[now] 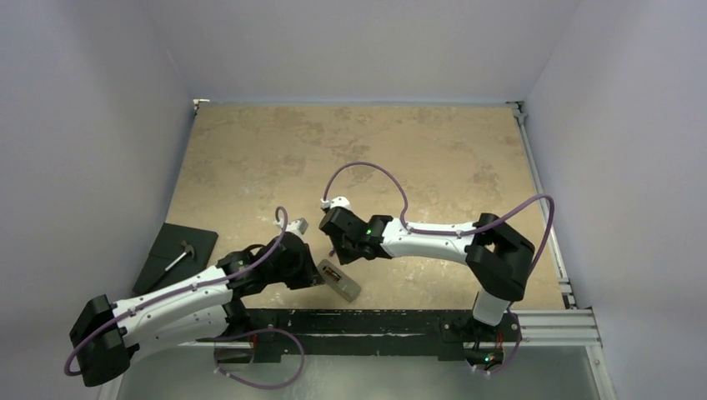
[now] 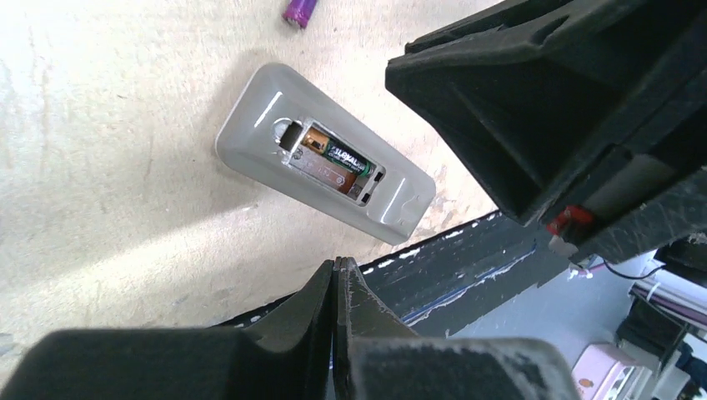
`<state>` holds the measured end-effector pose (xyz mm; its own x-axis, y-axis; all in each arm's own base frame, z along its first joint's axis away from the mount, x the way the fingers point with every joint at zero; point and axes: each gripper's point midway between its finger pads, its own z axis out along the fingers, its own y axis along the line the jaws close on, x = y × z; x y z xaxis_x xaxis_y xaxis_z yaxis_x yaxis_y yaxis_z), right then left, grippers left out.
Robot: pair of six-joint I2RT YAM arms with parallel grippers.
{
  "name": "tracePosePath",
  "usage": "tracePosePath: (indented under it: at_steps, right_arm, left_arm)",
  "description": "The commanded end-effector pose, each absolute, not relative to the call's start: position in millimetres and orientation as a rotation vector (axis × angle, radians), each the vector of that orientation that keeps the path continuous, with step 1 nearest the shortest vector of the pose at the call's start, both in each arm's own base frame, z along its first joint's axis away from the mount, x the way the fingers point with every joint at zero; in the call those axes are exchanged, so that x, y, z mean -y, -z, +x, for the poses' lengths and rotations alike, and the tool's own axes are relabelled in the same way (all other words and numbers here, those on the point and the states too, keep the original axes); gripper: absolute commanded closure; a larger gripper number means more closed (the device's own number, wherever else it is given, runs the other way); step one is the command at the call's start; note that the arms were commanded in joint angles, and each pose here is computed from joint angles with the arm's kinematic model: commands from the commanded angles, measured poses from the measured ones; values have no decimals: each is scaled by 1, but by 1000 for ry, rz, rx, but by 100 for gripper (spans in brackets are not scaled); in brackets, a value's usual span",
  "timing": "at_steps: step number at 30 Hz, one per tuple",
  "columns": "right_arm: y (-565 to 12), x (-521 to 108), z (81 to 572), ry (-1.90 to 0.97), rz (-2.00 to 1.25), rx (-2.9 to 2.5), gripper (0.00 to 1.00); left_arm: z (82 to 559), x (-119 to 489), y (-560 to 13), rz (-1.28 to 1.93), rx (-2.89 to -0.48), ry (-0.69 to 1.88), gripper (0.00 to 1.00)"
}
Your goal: Load the batteries into the remote control
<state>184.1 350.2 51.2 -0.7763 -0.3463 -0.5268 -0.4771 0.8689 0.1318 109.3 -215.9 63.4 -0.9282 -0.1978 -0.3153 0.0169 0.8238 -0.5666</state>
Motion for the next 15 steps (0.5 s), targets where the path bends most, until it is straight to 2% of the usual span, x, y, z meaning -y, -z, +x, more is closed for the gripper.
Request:
tracePosePath:
  at_steps: [1,5,10,15]
  right_arm:
    - [-88,-357,205,-375,-559,-2450,70]
    - [-95,-357,218,-363,-553,-2426,59]
    - [-99,-359,234,-337,-618,-2377,50]
    - [-99,-368,252,-373,-676,-2356,48]
  left_arm:
    - [121,202,-79,-147,-2588,723,95]
    - [126,197,-86,-167,-2557,697,85]
    - [130,191,-94,-181,-2530,663,67]
    - [133,184,-101,-184,-2510,625,52]
